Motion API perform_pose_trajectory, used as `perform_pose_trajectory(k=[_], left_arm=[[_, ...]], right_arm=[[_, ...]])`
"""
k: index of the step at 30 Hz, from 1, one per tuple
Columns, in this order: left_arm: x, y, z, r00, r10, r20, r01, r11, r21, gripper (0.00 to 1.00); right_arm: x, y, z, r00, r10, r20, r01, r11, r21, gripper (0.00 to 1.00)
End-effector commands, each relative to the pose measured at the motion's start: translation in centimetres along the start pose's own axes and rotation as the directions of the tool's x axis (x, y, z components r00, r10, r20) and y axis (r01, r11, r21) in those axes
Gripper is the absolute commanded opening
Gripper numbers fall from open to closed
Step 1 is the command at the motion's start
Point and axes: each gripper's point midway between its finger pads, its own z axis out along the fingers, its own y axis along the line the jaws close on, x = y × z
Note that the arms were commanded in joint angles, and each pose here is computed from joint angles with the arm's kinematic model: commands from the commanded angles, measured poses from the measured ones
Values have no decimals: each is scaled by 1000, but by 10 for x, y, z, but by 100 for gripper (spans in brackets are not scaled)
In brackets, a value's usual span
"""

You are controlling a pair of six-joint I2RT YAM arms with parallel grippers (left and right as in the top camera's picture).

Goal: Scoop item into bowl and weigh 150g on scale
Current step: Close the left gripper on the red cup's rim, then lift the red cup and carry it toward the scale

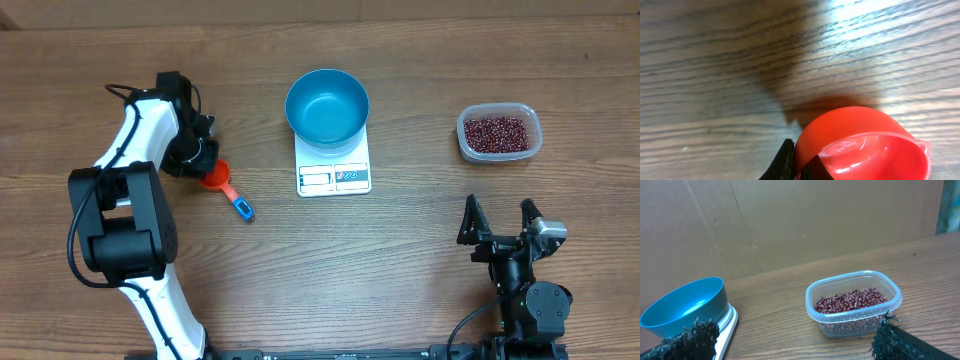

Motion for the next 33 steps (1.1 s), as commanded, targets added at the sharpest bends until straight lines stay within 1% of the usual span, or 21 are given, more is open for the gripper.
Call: perform_pose_trajectory(k=[1, 5, 7, 9, 11, 14, 17, 21, 24, 27, 28, 33], left_arm=[[-20, 0, -60, 988, -11, 153, 11, 1000, 1, 4], [-19, -2, -111, 966, -66, 250, 68, 998, 0, 4], [-14, -4, -138, 945, -116, 305, 117, 993, 15, 4], [-9, -12, -166, 917, -156, 368, 142, 988, 67, 4], [-3, -24, -192, 882, -213, 420, 166, 975, 146, 4], [10, -40, -227, 822, -345, 454, 237, 931, 278, 4], [31, -46, -249, 755, -499, 426, 358, 857, 370, 4], [62, -53, -261, 660, -682, 316, 527, 720, 452, 4], [83, -59, -260, 600, -770, 215, 630, 621, 465, 4], [98, -64, -253, 540, -833, 119, 720, 530, 447, 5], [102, -65, -252, 530, -842, 99, 737, 515, 437, 4], [108, -70, -248, 546, -833, 89, 742, 529, 411, 5]], right_arm=[[2, 1, 0, 1000, 0, 2, 0, 1000, -4, 100], [2, 1, 0, 1000, 0, 2, 0, 1000, -4, 100], [2, 0, 0, 1000, 0, 2, 0, 1000, -4, 100], [2, 0, 0, 1000, 0, 2, 0, 1000, -3, 100], [2, 0, 0, 1000, 0, 2, 0, 1000, -4, 100], [2, 1, 0, 1000, 0, 2, 0, 1000, -4, 100], [2, 1, 0, 1000, 0, 2, 0, 1000, -4, 100], [2, 1, 0, 1000, 0, 2, 0, 1000, -4, 100], [2, 1, 0, 1000, 0, 2, 0, 1000, -4, 100], [2, 1, 0, 1000, 0, 2, 0, 1000, -4, 100], [2, 0, 0, 1000, 0, 2, 0, 1000, -4, 100], [2, 1, 0, 1000, 0, 2, 0, 1000, -4, 100]])
